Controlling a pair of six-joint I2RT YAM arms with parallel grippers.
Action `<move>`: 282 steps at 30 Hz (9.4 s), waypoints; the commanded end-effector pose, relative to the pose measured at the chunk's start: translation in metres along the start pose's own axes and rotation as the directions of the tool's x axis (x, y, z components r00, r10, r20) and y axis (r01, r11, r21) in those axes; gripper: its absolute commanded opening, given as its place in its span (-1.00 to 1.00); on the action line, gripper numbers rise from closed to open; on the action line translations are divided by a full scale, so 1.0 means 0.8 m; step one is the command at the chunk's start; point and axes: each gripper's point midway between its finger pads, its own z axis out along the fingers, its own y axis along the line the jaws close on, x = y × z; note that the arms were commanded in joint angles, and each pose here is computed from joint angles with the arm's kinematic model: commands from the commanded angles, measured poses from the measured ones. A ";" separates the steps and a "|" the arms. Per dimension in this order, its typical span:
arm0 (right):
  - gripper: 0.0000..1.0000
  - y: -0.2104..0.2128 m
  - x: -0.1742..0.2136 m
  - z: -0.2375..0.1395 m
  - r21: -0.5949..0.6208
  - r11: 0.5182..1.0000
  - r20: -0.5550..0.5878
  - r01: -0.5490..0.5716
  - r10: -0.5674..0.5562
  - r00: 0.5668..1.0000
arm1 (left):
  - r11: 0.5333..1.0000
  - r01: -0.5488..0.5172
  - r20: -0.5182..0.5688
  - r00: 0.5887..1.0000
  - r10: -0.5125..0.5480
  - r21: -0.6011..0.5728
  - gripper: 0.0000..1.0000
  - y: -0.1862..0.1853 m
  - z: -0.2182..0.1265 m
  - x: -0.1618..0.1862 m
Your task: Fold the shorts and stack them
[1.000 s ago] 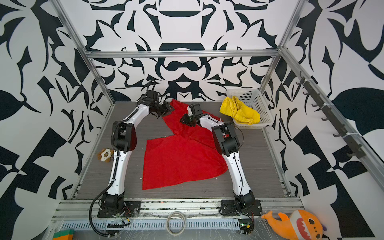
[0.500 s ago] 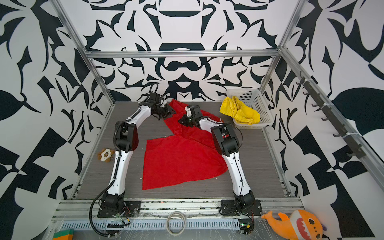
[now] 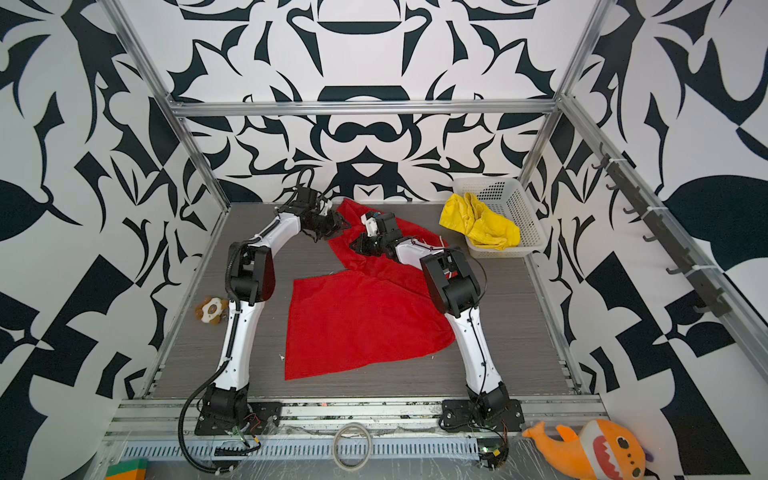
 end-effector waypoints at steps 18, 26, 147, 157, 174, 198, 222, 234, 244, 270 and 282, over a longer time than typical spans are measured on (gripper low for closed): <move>-1.00 0.072 0.020 -0.015 -0.045 0.818 -0.058 0.574 -0.575 0.816 | 0.763 -0.618 -0.001 0.777 0.629 0.191 0.10 -0.023 -0.146 0.031; -1.00 0.082 0.029 -0.006 -0.039 0.784 -0.068 0.619 -0.620 0.782 | 0.773 -0.583 -0.055 0.788 0.613 0.252 0.25 -0.008 -0.130 0.054; 0.10 0.010 0.051 -0.209 0.351 0.934 -0.001 -0.064 0.068 0.998 | 0.985 -0.082 0.102 0.990 0.098 -0.151 0.29 -0.072 -0.125 0.135; 0.11 -0.049 0.121 -0.259 0.482 0.871 -0.045 -0.094 0.131 0.990 | 0.962 0.061 0.061 0.997 -0.047 -0.268 0.30 -0.001 -0.141 0.258; 0.08 -0.092 0.192 -0.208 0.548 0.820 -0.064 -0.166 0.239 0.969 | 0.855 0.195 0.063 0.980 -0.188 -0.480 0.33 0.130 -0.158 0.257; 0.14 -0.035 0.150 -0.347 0.321 0.880 0.098 -0.351 0.338 0.936 | 0.952 0.070 0.209 0.978 -0.007 -0.296 0.33 0.031 -0.243 0.164; 0.13 -0.100 0.278 -0.323 0.198 0.723 0.057 -0.662 0.666 0.744 | 0.940 0.189 0.205 0.970 -0.133 -0.282 0.33 0.073 -0.237 0.273; -0.53 -0.110 0.282 -0.298 0.221 0.713 0.066 -0.665 0.670 0.740 | 0.911 0.279 0.242 0.947 -0.210 -0.303 0.34 0.071 -0.260 0.282; -0.91 -0.102 0.280 -0.318 0.286 0.725 0.131 -0.627 0.618 0.775 | 0.691 0.634 0.396 0.767 -0.505 -0.347 0.39 0.095 -0.323 0.349; -1.00 -0.097 0.270 -0.323 0.394 0.738 0.146 -0.548 0.538 0.830 | 0.208 0.868 0.536 0.450 -0.714 -0.451 0.07 0.188 -0.333 0.463; -1.00 -0.092 0.272 -0.322 0.409 0.741 0.137 -0.532 0.527 0.839 | 0.184 0.875 0.521 0.422 -0.742 -0.447 -0.05 0.210 -0.307 0.475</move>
